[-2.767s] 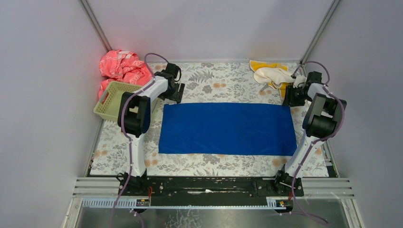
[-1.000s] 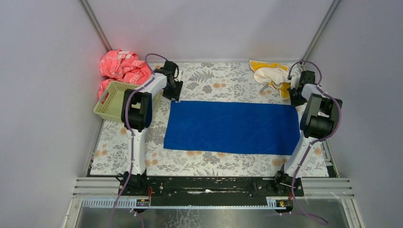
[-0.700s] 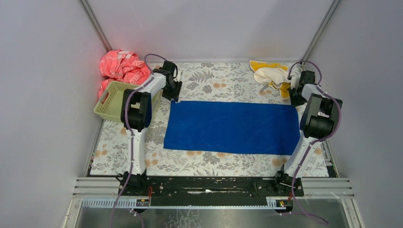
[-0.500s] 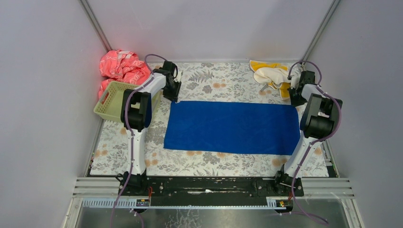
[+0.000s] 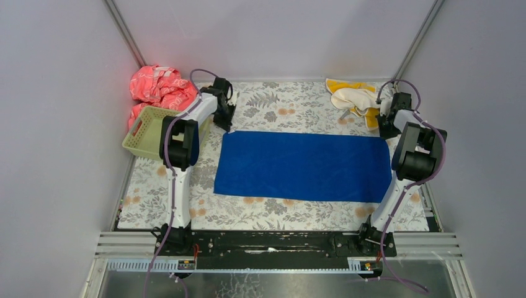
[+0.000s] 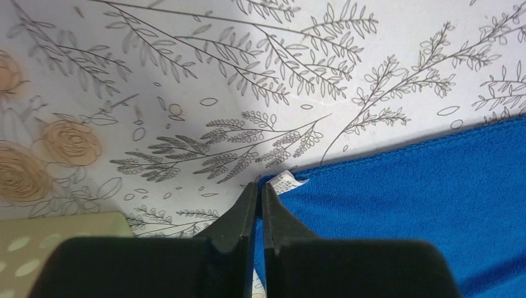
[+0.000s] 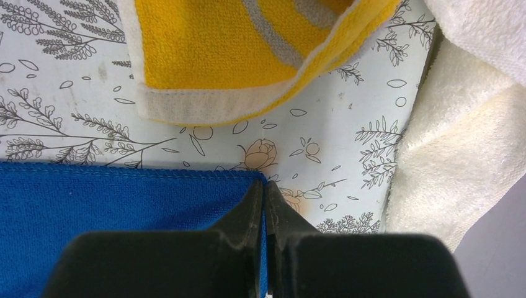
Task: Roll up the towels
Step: Fold the towel at the center of the board.
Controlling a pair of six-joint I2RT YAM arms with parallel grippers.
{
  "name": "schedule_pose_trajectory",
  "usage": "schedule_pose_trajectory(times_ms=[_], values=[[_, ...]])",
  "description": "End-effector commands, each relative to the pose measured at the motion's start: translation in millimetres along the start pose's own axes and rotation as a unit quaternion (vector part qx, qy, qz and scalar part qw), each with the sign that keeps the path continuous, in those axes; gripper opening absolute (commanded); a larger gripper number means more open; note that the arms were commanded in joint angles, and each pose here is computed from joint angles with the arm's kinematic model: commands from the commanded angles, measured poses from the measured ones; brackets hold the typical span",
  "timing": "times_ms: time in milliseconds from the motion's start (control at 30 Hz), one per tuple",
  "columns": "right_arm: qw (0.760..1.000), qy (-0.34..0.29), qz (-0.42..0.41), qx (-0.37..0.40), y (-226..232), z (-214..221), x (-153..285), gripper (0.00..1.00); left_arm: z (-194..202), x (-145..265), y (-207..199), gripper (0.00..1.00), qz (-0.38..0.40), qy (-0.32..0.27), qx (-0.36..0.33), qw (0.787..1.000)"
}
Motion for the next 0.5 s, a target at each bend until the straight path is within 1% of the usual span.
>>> schedule_pose_trajectory(times_ms=[0, 133, 233, 467], values=[[0.998, -0.054, 0.031, -0.015, -18, -25, 20, 0.03, -23, 20, 11, 0.0, -0.027, -0.044, -0.003, 0.999], [0.994, -0.095, 0.045, -0.013, -28, -47, 34, 0.02, -43, 42, 19, 0.0, -0.035, -0.09, 0.006, 0.995], [0.992, -0.115, 0.051, -0.007, -32, -55, 37, 0.01, -53, 50, 27, 0.0, -0.042, -0.111, 0.014, 0.993], [0.988, -0.148, 0.041, -0.013, -33, -66, 34, 0.0, -67, 56, 40, 0.0, -0.054, -0.139, 0.034, 0.988]])
Point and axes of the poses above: each gripper's point midway between its finger pads, its own x axis back along the fingers, its own y axis along the line the jaws close on, z = x × y, the point moved 8 cm from there along x, back along the fingers, and after that the axes turned 4 degrees about x, right-handed, at the moved point
